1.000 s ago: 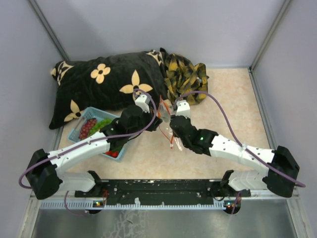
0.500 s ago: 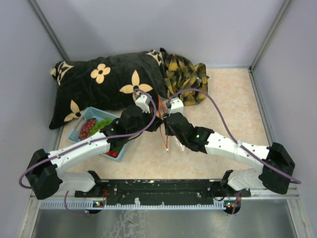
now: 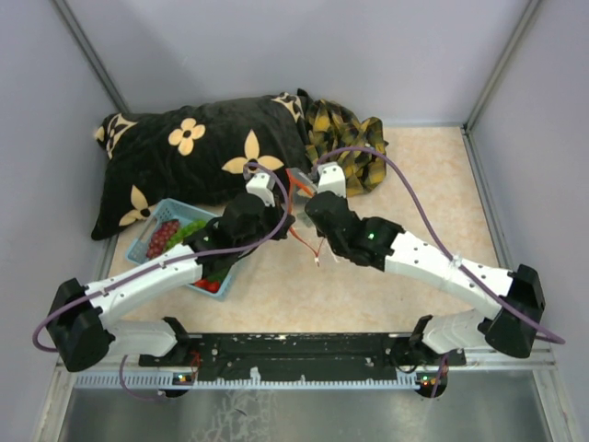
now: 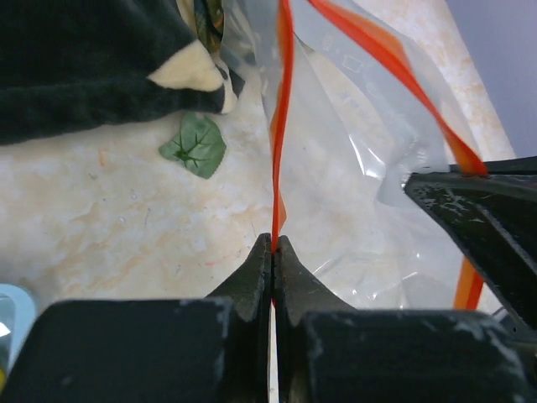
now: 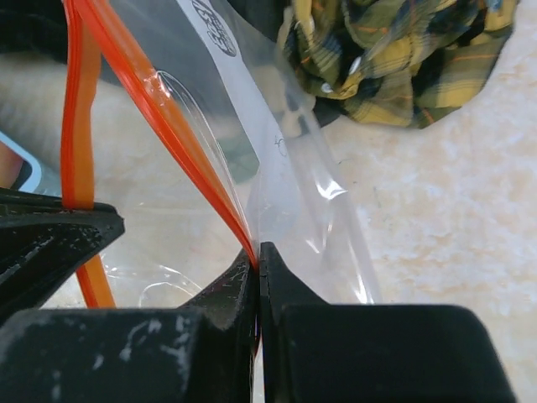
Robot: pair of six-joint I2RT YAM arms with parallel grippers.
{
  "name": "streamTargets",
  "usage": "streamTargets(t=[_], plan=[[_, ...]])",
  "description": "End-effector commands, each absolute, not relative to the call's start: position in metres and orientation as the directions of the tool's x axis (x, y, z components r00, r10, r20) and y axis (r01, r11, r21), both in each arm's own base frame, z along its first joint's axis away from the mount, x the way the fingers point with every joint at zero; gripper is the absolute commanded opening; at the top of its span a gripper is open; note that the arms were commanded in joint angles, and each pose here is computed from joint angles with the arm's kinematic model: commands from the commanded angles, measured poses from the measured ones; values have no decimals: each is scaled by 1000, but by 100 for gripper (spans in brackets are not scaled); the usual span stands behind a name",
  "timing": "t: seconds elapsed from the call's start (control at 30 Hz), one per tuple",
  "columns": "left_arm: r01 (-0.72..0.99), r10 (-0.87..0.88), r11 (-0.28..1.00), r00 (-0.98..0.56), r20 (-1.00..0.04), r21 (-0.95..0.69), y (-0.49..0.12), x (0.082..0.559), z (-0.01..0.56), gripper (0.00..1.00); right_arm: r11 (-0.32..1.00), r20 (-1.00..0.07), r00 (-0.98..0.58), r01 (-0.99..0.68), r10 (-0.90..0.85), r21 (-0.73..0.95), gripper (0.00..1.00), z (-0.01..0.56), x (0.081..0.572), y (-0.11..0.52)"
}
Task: Place the food in the zip-top bag and seal the zipper
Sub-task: Open the zipper of the food storage bag at the center of the board.
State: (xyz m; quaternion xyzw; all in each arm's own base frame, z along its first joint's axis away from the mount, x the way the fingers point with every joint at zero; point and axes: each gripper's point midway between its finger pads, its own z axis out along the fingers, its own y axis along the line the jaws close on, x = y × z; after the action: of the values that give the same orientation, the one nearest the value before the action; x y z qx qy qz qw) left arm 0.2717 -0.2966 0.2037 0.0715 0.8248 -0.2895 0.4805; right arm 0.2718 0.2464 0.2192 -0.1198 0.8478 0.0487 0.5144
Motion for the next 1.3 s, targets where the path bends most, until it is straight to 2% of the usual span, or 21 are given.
streamTargets(t=[0.0,0.27,0.6,0.93,1.13,1.2,1.27], plan=[[395,-152,852,-442,-884,-344,-285,281,242,0,976,-902,-393,-184,-182,-116,0,264,273,219],[310,-108,923,-365,-925,-230,-252,289,259,0,970,-912,-357,-200,-202,-137,0,303,274,214],[274,-47,945,-424,-905,-177,-236,281,227,0,979,-859,-471,-129,-201,-159,0,236,286,180],[411,-65,852,-532,-844,-324,-271,256,203,1,930,-899,-421,-365,-119,47,0,243,281,237],[437,-85,821,-544,-835,-368,-282,252,208,18,911,-899,-416,-409,-137,50,0,240,284,250],[439,-99,815,-539,-837,-379,-282,252,213,28,910,-898,-414,-413,-148,40,0,240,285,252],[441,-116,808,-531,-839,-391,-283,252,218,34,909,-898,-410,-416,-160,28,0,239,285,253]])
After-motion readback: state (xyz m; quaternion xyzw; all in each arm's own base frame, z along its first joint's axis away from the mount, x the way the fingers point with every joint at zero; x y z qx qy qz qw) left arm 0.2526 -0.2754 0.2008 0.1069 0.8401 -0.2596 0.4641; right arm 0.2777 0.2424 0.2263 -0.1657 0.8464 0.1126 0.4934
